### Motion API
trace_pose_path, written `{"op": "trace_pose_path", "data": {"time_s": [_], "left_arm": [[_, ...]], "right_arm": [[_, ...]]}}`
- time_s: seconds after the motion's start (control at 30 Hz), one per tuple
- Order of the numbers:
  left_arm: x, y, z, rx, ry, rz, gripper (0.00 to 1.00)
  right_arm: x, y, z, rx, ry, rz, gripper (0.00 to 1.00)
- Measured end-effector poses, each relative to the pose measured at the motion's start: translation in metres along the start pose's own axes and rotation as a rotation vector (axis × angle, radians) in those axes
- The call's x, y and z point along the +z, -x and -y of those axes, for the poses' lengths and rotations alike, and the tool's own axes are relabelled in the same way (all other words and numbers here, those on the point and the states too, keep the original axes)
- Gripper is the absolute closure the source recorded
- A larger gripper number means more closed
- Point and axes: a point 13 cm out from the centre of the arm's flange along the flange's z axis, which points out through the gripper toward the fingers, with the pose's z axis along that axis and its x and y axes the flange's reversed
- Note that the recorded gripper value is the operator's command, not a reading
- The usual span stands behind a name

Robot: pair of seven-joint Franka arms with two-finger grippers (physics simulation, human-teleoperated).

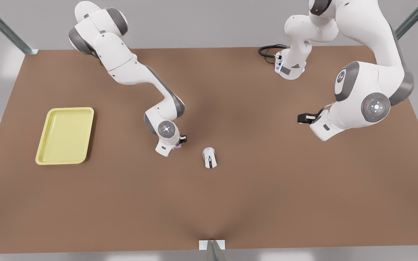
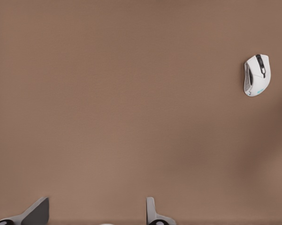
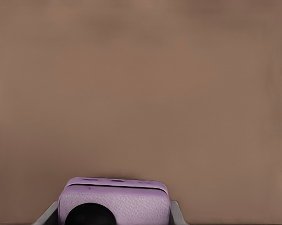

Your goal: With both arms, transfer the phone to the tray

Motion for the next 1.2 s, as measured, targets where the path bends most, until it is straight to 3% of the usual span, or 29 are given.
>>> {"op": "trace_pose_path", "data": {"time_s": [0.1,0.23,0.6,0.73,0.8,0.83,0.87,1.03,1.1,1.17,1.2], "left_arm": [[0.002,0.001,0.0,0.0,0.001,-0.004,0.0],[0.002,0.001,-0.001,-0.001,0.001,-0.006,0.0],[0.006,0.001,-0.001,-0.002,0.003,-0.018,0.0],[0.006,0.001,-0.001,-0.002,0.003,-0.019,0.0],[0.006,0.001,-0.001,-0.002,0.003,-0.018,0.0],[0.006,0.001,-0.001,-0.002,0.003,-0.018,0.0],[0.006,0.001,-0.001,-0.002,0.003,-0.018,0.0],[0.006,0.001,-0.001,-0.002,0.003,-0.019,0.0],[0.006,0.001,-0.001,-0.002,0.003,-0.019,0.0],[0.005,-0.001,-0.002,-0.002,0.004,-0.023,0.0],[0.002,-0.003,-0.002,-0.002,0.003,-0.02,0.0]], "right_arm": [[-0.059,0.016,0.054,0.067,0.012,0.055,0.23],[-0.086,-0.014,0.147,0.165,0.002,0.03,0.23],[-0.062,-0.151,0.459,0.475,0.069,-0.054,0.23],[-0.014,-0.191,0.53,0.45,0.105,-0.086,0.22],[0.019,-0.197,0.528,0.386,0.128,-0.114,0.14],[0.034,-0.198,0.525,0.354,0.14,-0.125,0.0],[0.046,-0.199,0.524,0.327,0.148,-0.128,0.0],[0.017,-0.164,0.556,0.213,0.09,-0.022,0.0],[-0.095,-0.081,0.583,0.132,-0.027,0.126,0.0],[-0.239,-0.003,0.546,0.03,-0.114,0.249,0.0],[-0.304,0.009,0.508,-0.011,-0.132,0.288,0.0]]}}
